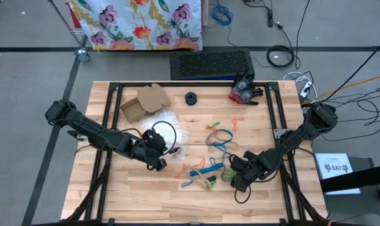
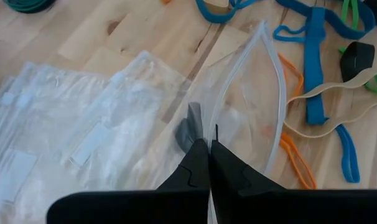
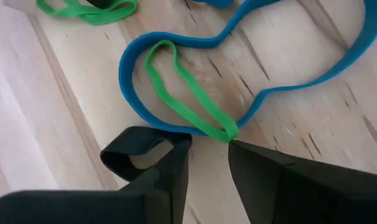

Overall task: Sort rubber bands
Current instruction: Put the black rubber band into the transparent zip bag

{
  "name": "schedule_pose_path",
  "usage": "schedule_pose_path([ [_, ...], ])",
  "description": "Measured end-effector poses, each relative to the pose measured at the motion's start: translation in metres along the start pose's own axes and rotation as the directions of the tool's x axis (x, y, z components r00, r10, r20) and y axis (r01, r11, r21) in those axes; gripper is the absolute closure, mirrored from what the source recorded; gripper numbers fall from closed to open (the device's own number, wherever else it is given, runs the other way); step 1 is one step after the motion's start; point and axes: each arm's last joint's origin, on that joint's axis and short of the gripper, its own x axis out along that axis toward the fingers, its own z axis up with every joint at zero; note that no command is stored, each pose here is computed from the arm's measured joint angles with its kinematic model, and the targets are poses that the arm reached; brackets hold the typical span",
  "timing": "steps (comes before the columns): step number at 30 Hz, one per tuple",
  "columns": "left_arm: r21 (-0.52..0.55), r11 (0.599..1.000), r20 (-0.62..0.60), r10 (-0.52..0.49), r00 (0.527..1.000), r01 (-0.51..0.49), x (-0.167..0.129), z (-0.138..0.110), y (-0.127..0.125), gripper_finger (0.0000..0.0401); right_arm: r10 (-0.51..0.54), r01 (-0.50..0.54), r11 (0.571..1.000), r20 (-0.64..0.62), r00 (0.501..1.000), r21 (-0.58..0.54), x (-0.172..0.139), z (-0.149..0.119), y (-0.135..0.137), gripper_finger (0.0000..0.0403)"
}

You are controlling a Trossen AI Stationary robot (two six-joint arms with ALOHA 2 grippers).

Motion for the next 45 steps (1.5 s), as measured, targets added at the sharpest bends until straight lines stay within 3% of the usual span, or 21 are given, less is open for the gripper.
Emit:
schedule_pose_path([
  [14, 0.001, 1.000, -0.002, -0.002, 1.000, 0.002, 0.000, 0.000, 0.000, 0.0401, 0.098, -0.099, 0.995, -0.059, 0.993, -0.018, 0.000, 0.000, 0.007, 0.0298],
  [23, 0.001, 1.000, -0.002, -0.002, 1.000, 0.002, 0.000, 0.000, 0.000, 0.0401, 0.078, -0.080, 0.996, -0.077, 0.994, -0.025, 0.000, -0.001, 0.005, 0.0298],
  [30, 0.001, 1.000, -0.002, -0.002, 1.000, 0.002, 0.000, 0.000, 0.000, 0.0401, -0.009, 0.007, 0.999, -0.058, 0.998, -0.034, 0.000, -0.003, -0.002, 0.0298],
  [38, 0.002, 1.000, -0.002, -0.002, 1.000, 0.002, 0.000, 0.000, 0.000, 0.0401, 0.108, -0.109, 0.994, -0.040, 0.993, -0.020, 0.000, 0.001, 0.008, 0.0298],
  [45, 0.001, 1.000, -0.002, -0.002, 1.000, 0.002, 0.000, 0.000, 0.000, 0.0401, 0.130, -0.132, 0.991, -0.077, 0.988, -0.014, -0.001, 0.000, 0.009, 0.0298],
])
